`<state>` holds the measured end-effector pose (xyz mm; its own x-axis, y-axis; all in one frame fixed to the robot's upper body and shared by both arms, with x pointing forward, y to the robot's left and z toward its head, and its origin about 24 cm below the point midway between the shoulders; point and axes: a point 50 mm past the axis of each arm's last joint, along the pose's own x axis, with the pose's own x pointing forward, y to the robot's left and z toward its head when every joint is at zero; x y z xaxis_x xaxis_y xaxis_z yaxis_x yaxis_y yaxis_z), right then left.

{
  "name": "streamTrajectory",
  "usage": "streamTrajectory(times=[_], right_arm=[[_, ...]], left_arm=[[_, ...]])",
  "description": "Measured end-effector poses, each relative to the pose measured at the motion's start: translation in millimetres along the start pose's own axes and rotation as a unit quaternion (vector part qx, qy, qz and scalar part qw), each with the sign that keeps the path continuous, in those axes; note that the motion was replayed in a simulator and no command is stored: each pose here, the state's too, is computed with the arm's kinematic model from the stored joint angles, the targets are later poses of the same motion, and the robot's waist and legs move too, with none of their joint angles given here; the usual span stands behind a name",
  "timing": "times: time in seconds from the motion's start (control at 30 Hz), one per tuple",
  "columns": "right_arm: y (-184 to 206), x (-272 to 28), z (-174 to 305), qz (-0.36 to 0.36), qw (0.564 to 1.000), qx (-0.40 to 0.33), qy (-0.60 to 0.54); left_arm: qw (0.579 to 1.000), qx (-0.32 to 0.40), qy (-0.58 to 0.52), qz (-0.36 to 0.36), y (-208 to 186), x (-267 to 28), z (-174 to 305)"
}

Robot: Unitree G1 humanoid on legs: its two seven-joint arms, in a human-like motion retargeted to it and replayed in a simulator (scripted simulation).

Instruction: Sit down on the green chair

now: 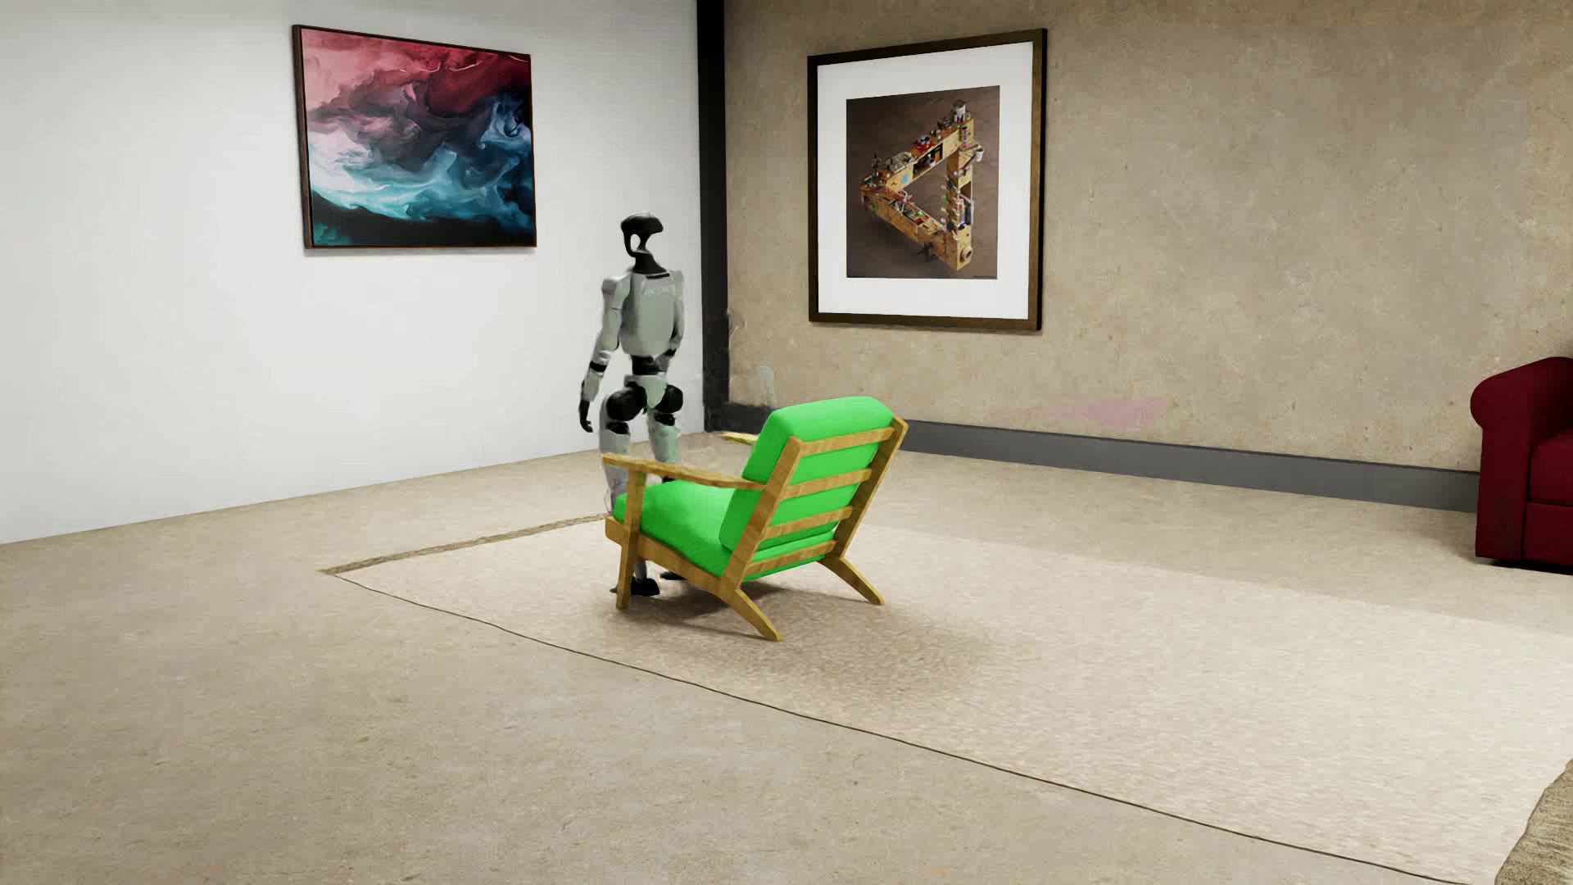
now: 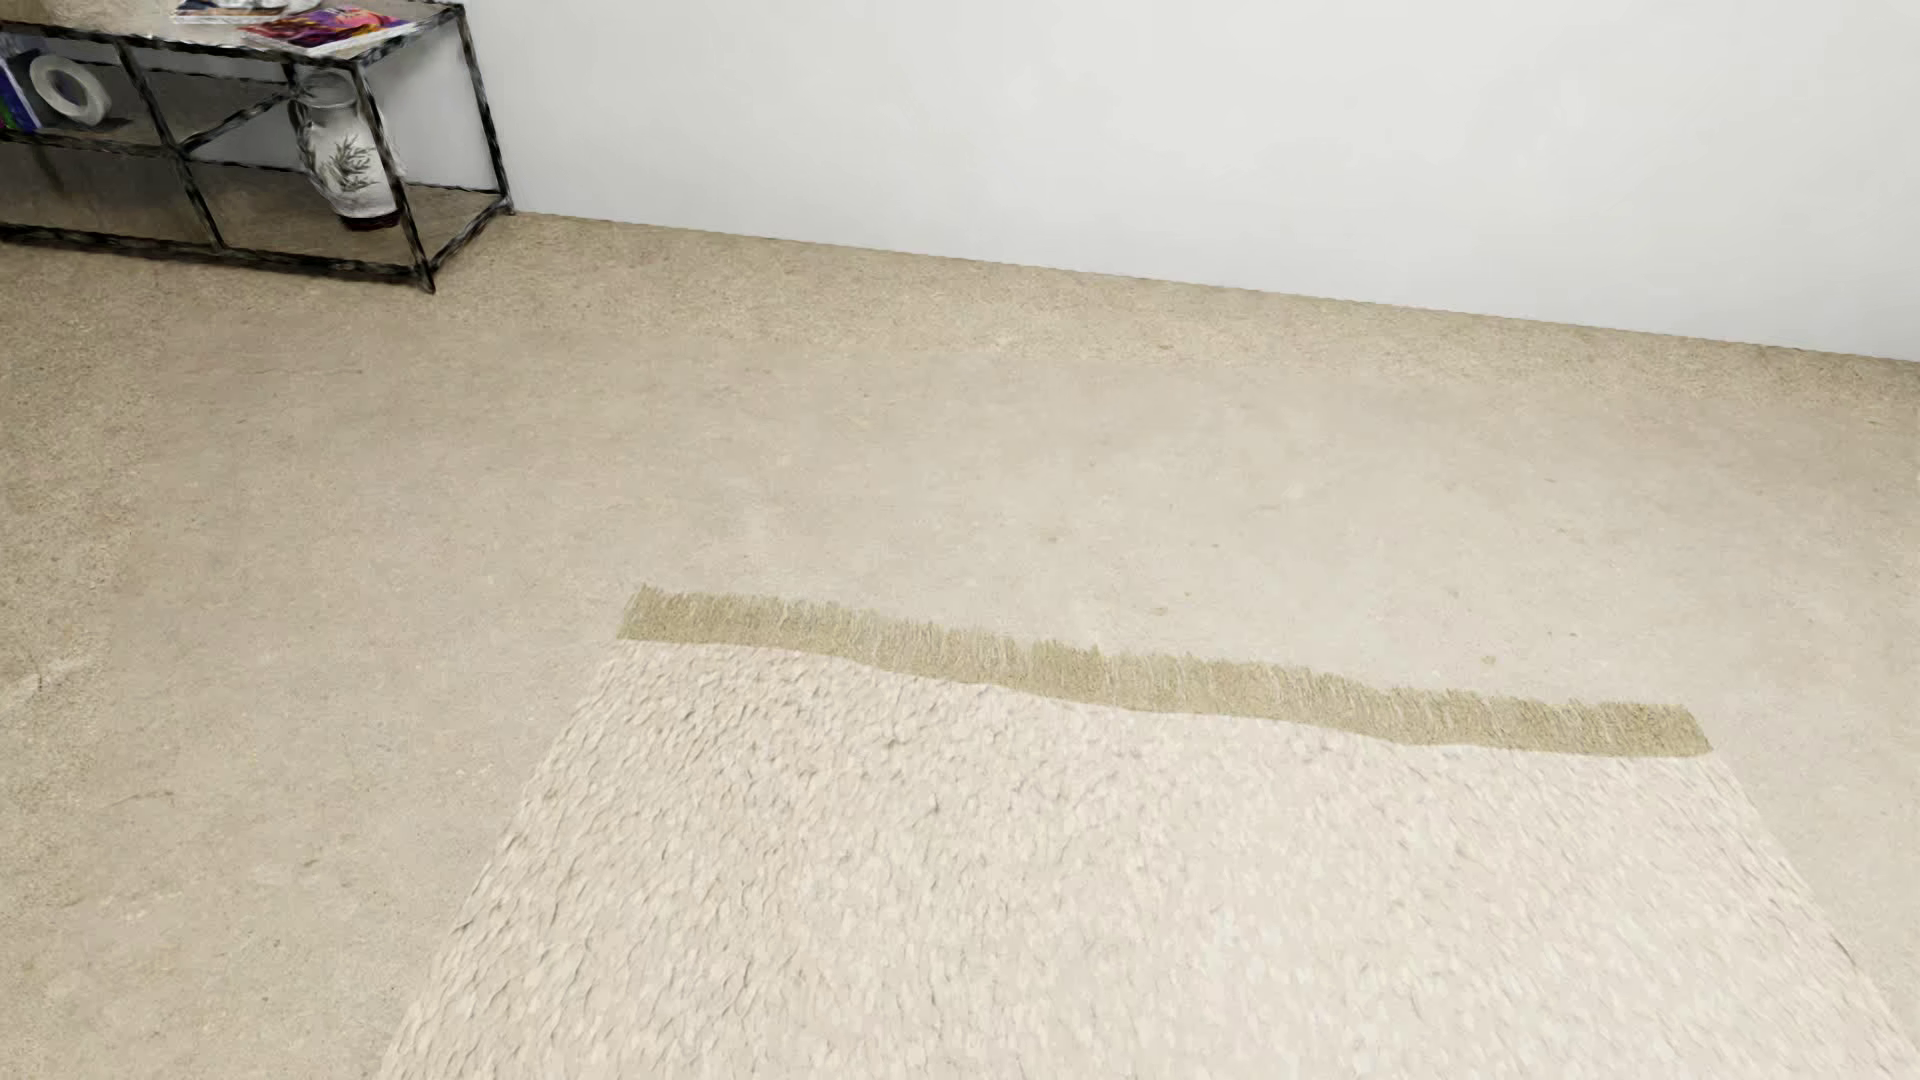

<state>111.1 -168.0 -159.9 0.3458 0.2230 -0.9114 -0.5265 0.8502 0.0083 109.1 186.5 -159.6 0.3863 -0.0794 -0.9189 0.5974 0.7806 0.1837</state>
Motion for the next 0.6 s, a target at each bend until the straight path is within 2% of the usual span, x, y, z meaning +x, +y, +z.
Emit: streamTrajectory(times=[0.07,0.13,0.2,0.3,0.37,0.6], right_arm=[[-13.0,-1.9,6.6,-0.022,0.999,-0.023,-0.006],[-35.5,-9.2,10.6,-0.016,0.998,-0.062,-0.013],[-51.5,-15.1,4.4,-0.038,0.995,-0.091,0.003],[-64.8,-21.4,-24.6,-0.124,0.99,-0.029,0.054],[-64.6,-24.8,-41.1,-0.158,0.984,0.013,0.086],[-40.1,-16.8,-32.9,-0.089,0.995,-0.018,0.049]], left_arm=[[0.999,0.022,0.01,0.022,25.1,-3.8,-2.4],[0.996,0.084,-0.003,0.027,48.9,-10.8,-3.5],[0.995,0.089,0.025,0.048,64.5,-16.4,-18.2],[0.989,0.033,0.092,0.107,73.3,-22.7,-48.2],[0.986,0.02,0.115,0.122,71.2,-25.1,-58.8],[0.996,0.039,0.059,0.06,39.3,-13.5,-36.9]])
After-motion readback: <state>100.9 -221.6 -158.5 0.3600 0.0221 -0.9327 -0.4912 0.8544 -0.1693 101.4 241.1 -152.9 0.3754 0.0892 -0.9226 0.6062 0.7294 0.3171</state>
